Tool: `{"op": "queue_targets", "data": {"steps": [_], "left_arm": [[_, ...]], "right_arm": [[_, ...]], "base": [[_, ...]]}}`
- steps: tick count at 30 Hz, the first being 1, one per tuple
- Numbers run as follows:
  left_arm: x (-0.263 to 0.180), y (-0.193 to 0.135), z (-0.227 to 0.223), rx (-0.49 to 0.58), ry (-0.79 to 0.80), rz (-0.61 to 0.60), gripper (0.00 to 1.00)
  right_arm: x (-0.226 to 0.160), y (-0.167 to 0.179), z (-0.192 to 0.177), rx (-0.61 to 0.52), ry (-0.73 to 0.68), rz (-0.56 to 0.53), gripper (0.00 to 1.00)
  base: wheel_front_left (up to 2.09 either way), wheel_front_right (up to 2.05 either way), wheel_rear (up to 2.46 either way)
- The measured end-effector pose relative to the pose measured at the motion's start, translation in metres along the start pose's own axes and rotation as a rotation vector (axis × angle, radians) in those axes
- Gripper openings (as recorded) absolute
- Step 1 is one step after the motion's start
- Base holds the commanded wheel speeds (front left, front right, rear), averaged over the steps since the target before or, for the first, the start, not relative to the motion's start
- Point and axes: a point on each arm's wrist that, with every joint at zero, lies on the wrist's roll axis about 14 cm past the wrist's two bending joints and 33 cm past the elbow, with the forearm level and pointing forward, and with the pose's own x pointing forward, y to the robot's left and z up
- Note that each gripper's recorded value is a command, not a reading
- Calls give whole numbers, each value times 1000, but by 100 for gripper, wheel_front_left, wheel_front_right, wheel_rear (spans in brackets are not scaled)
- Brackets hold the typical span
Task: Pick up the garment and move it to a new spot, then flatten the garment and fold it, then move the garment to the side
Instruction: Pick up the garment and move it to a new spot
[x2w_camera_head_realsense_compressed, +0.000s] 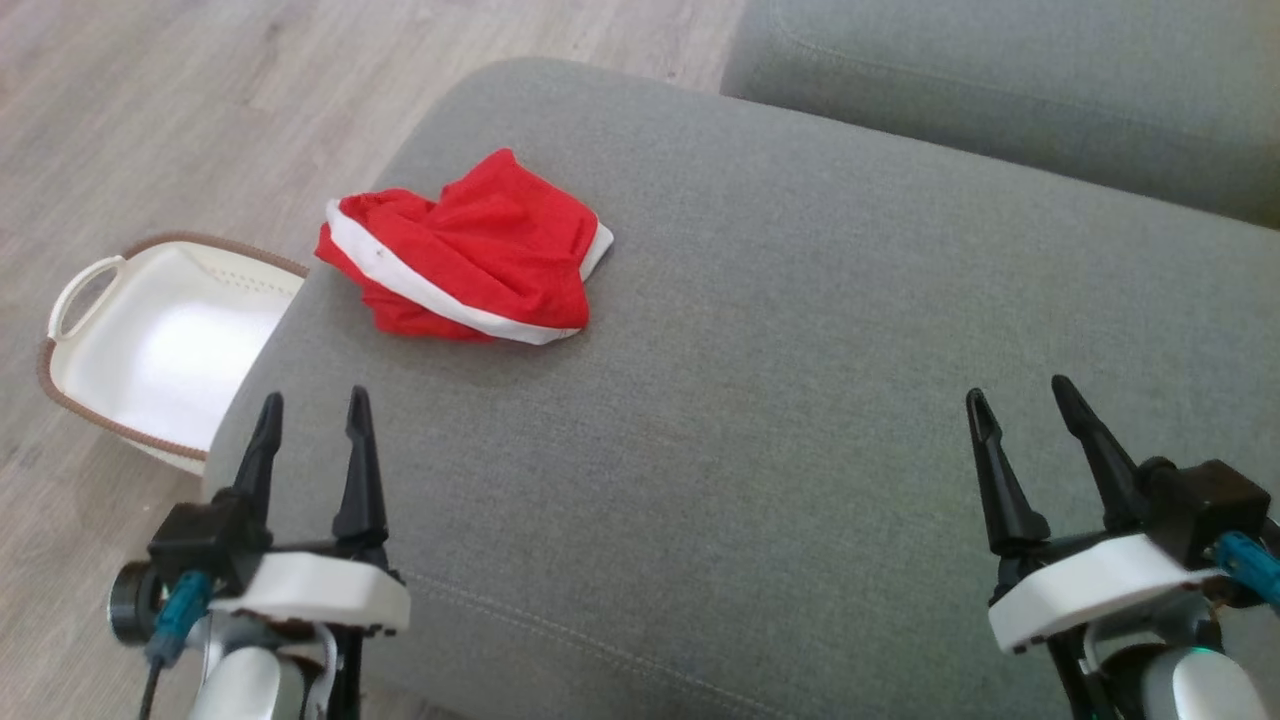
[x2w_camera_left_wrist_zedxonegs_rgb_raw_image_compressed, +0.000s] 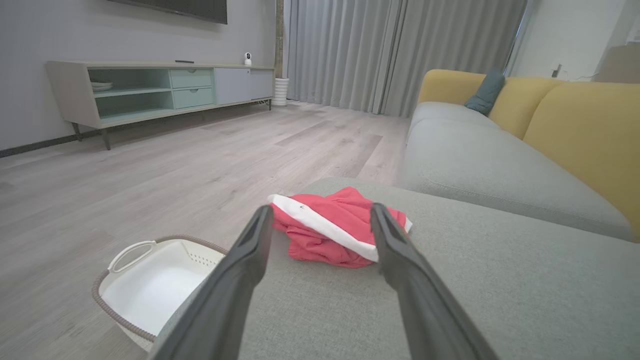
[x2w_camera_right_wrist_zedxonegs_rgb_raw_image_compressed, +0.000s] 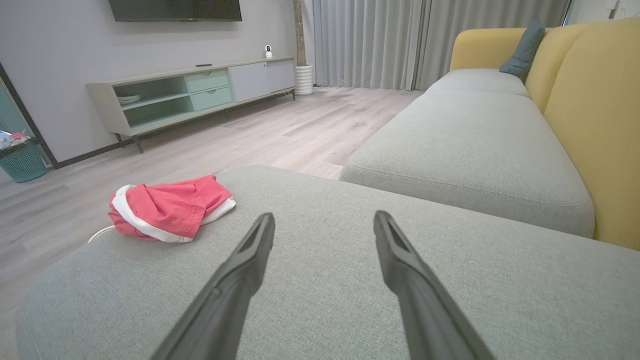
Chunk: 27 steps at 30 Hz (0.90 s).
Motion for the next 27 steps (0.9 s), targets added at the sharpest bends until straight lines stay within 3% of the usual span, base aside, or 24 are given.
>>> {"op": "queue_targets", "data": {"steps": [13, 20, 27], "left_arm": [[79, -27, 0, -10, -11, -60, 100], [138, -40, -55, -25, 147, -92, 100], [155, -33, -141, -10, 430, -46, 100]], "right_arm": [[26, -24, -9, 14, 30, -31, 100], [47, -48, -31, 17, 85, -48, 100], [59, -71, -57, 28, 138, -75, 100]], "base": [[0, 0, 0], [0, 0, 0], [0, 0, 0]]}}
